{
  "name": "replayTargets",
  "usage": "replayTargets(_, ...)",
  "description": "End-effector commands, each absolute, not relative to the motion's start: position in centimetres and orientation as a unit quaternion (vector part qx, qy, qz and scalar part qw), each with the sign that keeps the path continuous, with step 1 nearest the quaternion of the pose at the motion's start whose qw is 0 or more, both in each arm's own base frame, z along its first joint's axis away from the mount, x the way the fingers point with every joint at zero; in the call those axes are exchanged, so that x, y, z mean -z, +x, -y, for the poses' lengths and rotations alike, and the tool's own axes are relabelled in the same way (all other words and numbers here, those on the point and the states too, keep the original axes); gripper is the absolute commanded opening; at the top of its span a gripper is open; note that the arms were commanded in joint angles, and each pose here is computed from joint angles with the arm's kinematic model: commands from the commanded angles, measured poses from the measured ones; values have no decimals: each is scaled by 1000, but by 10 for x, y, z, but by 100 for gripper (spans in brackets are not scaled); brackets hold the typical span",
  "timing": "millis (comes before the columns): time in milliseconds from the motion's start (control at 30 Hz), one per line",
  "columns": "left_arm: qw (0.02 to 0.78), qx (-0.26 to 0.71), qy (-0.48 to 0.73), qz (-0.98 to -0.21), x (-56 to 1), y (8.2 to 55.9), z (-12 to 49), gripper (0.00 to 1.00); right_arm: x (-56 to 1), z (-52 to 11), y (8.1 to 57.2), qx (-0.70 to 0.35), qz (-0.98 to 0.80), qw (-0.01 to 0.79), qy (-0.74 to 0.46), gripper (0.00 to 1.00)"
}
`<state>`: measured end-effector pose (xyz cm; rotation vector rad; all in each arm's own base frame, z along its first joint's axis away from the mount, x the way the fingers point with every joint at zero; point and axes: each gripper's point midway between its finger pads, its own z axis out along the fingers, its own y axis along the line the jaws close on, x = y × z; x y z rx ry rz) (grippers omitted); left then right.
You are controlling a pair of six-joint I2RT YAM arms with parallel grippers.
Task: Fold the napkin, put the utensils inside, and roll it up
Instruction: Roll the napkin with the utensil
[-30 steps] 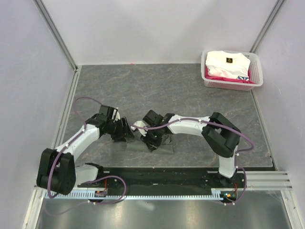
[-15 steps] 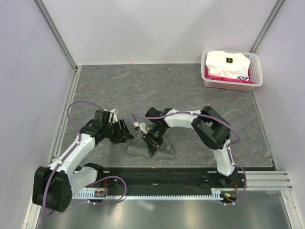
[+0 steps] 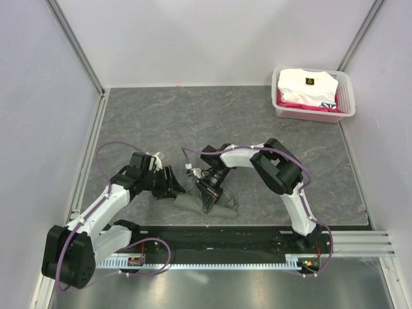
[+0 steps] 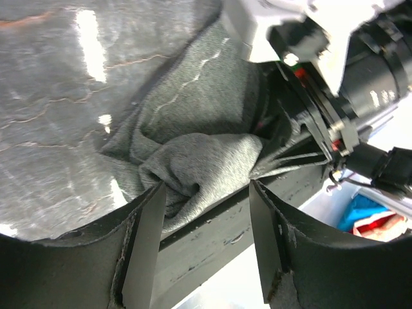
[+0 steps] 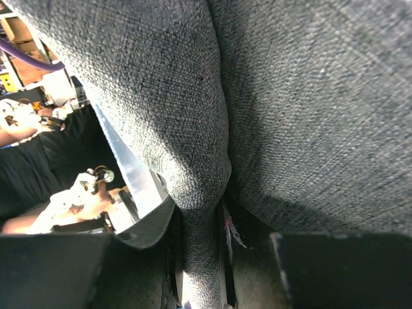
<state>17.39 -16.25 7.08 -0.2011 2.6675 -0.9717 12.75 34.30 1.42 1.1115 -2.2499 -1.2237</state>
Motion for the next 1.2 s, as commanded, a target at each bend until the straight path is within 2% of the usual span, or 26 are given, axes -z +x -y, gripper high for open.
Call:
replayTargets(0, 152, 376, -56, -912, -79, 174, 175, 61, 40, -309, 132, 334, 826, 182, 416, 22)
replayTargets(100, 143, 375, -52, -915, -74, 171, 178, 61, 40, -309, 134, 333, 827, 181, 415, 21)
replayTargets(300, 125, 345, -60, -928, -56, 168, 176, 53, 39, -309, 138, 333, 829, 177, 413, 21)
replayTargets(400, 120, 323, -74, -936, -45, 169, 170, 39, 39, -309, 139, 333, 829, 175, 414, 21)
replayTargets(467, 119, 318, -76, -938, -42, 169, 169, 35, 38, -310, 140, 334, 829, 173, 414, 22)
replayTargets(500, 113, 314, -78, -939, -39, 168, 168, 26, 38, -310, 141, 334, 830, 172, 413, 22)
replayTargets(567, 112, 300, -85, -943, -36, 169, 165, 17, 34, -312, 144, 336, 829, 165, 414, 25)
replayTargets(600, 103, 289, -93, -947, -32, 166, 161, 9, 32, -314, 147, 340, 830, 157, 414, 26)
replayTargets(700, 99, 267, -106, -953, -28, 166, 155, 2, 18, -321, 161, 345, 834, 123, 412, 38)
replayTargets(833, 92, 249, -112, -957, -25, 165, 151, 2, -7, -329, 186, 337, 842, 55, 417, 56)
replayTargets(1033, 90, 243, -114, -959, -26, 170, 150, 2, -66, -337, 225, 304, 845, -97, 429, 73)
replayTargets(1100, 88, 239, -113, -960, -26, 170, 150, 2, -71, -331, 236, 272, 847, -149, 432, 77)
replayTargets(1167, 86, 238, -111, -961, -25, 171, 150, 2, -88, -331, 233, 251, 829, -205, 455, 81)
